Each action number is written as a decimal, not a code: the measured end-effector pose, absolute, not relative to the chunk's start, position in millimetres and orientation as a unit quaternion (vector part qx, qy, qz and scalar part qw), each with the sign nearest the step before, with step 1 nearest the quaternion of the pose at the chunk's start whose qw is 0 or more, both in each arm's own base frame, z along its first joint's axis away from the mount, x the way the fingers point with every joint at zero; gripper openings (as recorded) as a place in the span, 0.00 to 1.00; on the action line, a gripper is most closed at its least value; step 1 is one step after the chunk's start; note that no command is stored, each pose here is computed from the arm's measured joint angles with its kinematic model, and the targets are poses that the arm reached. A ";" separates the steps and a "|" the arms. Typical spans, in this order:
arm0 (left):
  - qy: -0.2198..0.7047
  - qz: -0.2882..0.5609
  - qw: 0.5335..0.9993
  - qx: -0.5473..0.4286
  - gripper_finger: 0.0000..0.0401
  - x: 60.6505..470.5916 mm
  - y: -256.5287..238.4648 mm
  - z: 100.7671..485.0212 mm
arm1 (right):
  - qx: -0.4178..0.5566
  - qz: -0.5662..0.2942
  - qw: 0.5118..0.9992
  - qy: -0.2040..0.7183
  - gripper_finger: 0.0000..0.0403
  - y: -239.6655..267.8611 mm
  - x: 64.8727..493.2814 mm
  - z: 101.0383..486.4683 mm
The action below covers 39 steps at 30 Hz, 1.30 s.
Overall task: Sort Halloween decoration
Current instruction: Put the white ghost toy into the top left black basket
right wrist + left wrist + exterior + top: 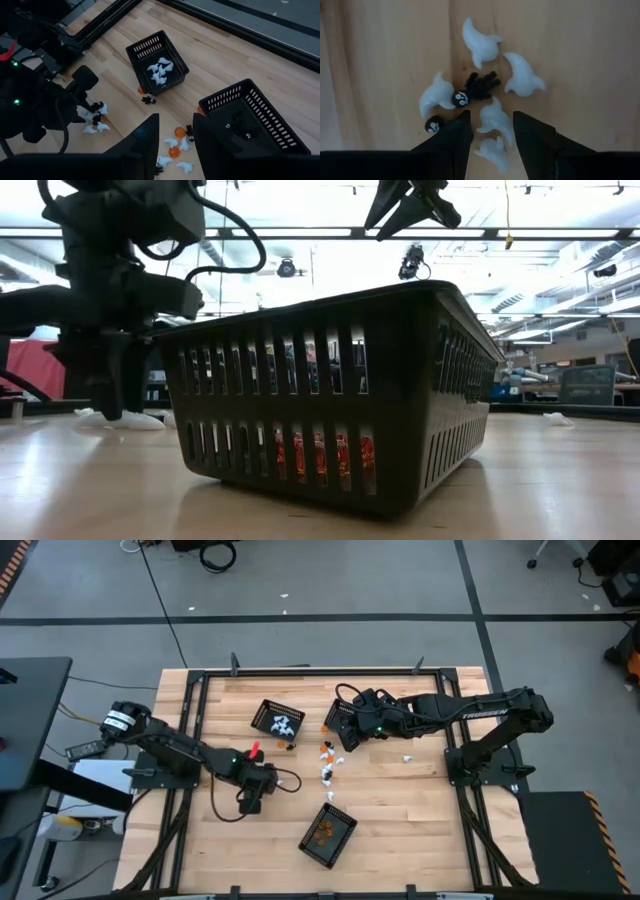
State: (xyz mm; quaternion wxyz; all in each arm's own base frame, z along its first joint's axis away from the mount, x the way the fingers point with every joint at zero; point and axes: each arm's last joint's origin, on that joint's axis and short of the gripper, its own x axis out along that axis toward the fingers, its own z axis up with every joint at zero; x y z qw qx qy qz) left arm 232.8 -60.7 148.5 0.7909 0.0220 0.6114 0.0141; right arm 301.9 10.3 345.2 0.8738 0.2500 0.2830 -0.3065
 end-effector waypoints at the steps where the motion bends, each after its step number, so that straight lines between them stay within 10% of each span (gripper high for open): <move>1: 0.612 0.015 0.791 0.021 0.39 233.1 -59.4 148.5 | 0.250 -0.307 0.874 0.283 0.31 10.3 301.9 345.2; 39: 0.606 -0.016 0.796 0.002 0.21 231.9 -44.6 136.3 | 0.249 -0.306 0.874 0.283 0.31 10.3 301.9 345.1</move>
